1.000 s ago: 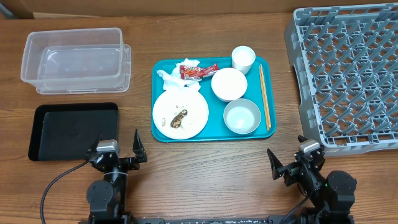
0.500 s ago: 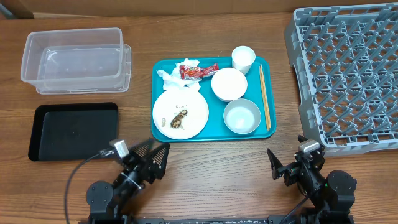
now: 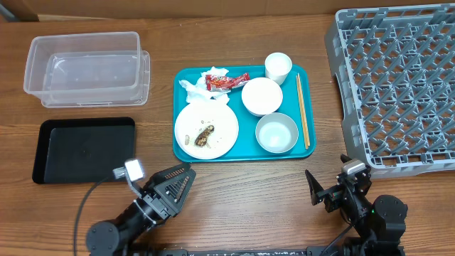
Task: Sort waste into correct bins and load items into the dishwasher
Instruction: 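Reach the left gripper to the white plate's rim on the tray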
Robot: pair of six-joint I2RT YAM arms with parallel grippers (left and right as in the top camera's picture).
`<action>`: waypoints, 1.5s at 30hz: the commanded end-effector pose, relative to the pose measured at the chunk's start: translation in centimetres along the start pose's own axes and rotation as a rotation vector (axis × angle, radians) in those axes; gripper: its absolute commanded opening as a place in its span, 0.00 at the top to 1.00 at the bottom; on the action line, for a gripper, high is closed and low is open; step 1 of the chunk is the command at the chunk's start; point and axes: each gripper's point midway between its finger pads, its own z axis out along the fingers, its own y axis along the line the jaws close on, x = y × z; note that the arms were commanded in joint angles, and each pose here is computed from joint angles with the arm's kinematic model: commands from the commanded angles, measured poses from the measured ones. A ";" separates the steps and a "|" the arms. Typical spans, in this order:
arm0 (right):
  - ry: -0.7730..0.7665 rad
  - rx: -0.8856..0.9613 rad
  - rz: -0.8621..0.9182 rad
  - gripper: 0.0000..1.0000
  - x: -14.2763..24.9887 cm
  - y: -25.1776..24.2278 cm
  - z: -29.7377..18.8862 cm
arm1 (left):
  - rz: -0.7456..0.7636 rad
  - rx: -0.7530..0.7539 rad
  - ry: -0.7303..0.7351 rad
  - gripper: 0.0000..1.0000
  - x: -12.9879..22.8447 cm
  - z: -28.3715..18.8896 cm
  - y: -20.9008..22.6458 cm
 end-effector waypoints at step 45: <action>-0.006 0.002 -0.008 0.00 0.0 0.0 0.0 | 0.444 -1.129 0.701 0.00 1.2 17.7 3.1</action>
